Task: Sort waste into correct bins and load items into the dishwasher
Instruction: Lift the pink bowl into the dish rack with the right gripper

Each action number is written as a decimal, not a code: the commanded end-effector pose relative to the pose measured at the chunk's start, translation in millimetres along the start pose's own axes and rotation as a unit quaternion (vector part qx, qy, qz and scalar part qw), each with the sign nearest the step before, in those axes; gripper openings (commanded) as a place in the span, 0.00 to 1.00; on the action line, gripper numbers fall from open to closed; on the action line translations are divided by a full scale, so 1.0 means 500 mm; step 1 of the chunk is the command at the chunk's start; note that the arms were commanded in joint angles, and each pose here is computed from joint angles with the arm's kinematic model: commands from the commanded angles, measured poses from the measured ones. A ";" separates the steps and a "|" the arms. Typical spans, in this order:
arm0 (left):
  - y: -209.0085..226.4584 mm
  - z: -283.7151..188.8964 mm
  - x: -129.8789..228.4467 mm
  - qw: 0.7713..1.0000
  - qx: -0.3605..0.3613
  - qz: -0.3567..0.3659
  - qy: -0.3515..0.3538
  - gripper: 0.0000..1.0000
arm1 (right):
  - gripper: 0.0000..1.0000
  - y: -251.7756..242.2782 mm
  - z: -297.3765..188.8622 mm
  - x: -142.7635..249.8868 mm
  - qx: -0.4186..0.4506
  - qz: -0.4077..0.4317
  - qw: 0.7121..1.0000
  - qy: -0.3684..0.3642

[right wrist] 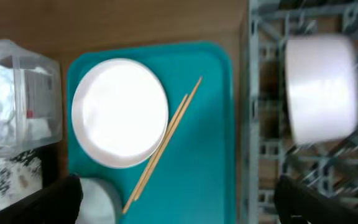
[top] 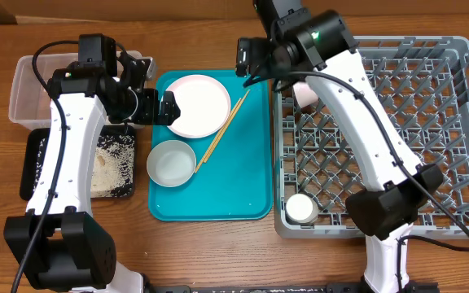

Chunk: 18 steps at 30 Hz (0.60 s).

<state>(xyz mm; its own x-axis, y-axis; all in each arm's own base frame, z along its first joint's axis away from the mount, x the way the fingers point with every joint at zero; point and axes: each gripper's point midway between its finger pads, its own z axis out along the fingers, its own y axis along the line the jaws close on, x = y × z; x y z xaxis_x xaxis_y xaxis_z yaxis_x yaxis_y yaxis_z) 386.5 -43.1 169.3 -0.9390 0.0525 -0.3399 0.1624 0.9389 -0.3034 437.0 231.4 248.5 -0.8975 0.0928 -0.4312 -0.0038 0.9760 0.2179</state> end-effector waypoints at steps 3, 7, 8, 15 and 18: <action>-0.004 -0.013 -0.014 1.000 -0.001 -0.007 -0.013 1.00 | 1.00 0.029 0.036 0.067 -0.031 0.062 0.995 0.073; -0.014 -0.014 -0.020 0.999 0.015 -0.031 -0.018 1.00 | 1.00 0.035 0.055 0.099 -0.031 0.057 0.993 0.099; -0.014 -0.014 -0.020 0.999 0.015 -0.035 -0.018 1.00 | 1.00 0.035 0.060 0.106 -0.030 0.056 0.992 0.105; -0.010 -0.018 -0.021 0.999 0.007 -0.029 -0.019 1.00 | 1.00 0.056 0.093 0.150 -0.044 0.044 0.988 0.138; 0.009 -0.055 -0.037 0.999 -0.021 -0.034 -0.030 1.00 | 0.99 0.067 0.108 0.176 -0.053 0.027 0.986 0.156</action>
<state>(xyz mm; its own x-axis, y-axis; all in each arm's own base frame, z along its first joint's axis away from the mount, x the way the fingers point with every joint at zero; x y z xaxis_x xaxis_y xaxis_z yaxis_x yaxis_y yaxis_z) 386.1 -44.1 172.1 -0.9479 -0.0118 -0.3183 0.1004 0.9373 -0.3337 393.0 272.3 179.6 -0.9802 0.1079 -0.1660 0.0519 0.9492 0.3102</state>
